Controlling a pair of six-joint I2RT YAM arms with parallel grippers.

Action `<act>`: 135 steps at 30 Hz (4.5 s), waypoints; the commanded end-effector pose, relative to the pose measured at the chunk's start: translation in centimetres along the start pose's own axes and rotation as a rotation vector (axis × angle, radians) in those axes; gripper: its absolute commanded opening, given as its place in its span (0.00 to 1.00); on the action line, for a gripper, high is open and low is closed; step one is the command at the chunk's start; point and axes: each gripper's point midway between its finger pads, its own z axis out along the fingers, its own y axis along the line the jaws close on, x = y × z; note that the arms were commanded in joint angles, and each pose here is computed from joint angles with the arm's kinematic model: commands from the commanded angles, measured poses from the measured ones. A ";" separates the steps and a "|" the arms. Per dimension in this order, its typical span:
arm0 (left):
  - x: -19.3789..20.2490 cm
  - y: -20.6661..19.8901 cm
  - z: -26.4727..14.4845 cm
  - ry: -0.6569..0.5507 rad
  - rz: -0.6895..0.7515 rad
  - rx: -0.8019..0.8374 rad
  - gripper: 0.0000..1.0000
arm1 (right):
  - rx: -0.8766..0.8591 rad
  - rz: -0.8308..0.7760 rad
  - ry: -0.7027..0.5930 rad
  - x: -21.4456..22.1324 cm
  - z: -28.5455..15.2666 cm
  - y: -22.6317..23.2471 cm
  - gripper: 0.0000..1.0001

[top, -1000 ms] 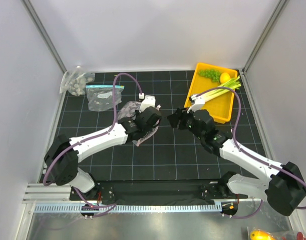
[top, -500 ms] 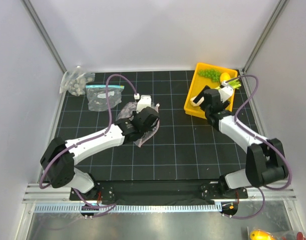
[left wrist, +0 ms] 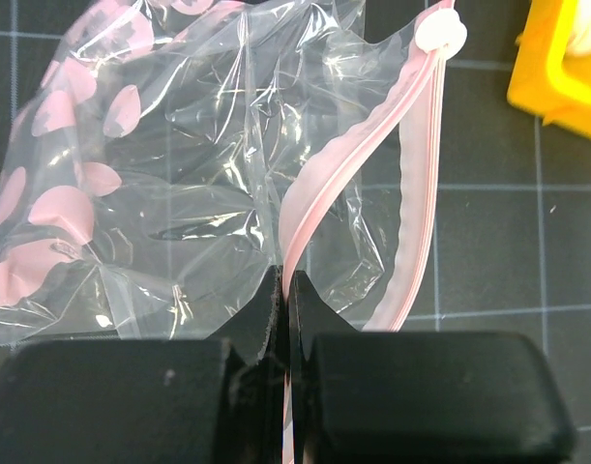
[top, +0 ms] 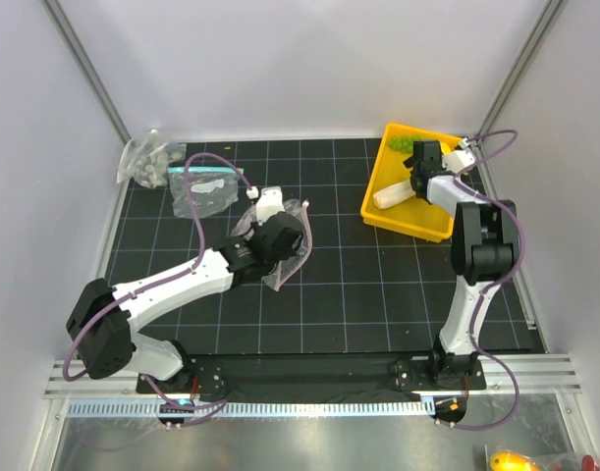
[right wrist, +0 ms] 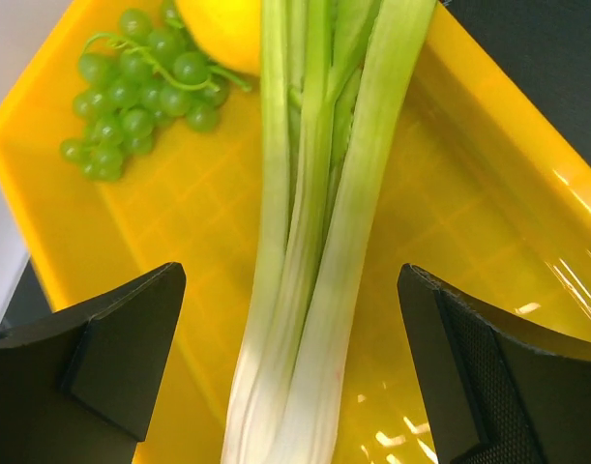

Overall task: Place the food in the zip-top bag and seal the zipper
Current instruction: Pick up the fake vegetable from the bin, then place the fake vegetable in the zipper food storage bag.

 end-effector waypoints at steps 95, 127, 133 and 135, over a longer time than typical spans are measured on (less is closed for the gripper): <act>-3.8 -15.6 -13.5 0.310 -0.176 0.884 0.00 | -1.409 -0.063 -0.473 -1.8 -42.8 1.7 0.01; -5.7 -10.2 -4.5 0.128 -0.320 0.613 0.00 | -0.832 0.009 -0.120 3.8 -33.3 3.5 0.01; -6.2 -10.0 -4.5 0.104 -0.381 0.607 0.00 | -0.798 -0.046 -0.118 5.2 -33.2 3.7 0.01; -6.3 -9.7 -4.6 0.087 -0.399 0.605 0.00 | -0.824 -0.057 -0.116 5.8 -33.7 4.0 0.01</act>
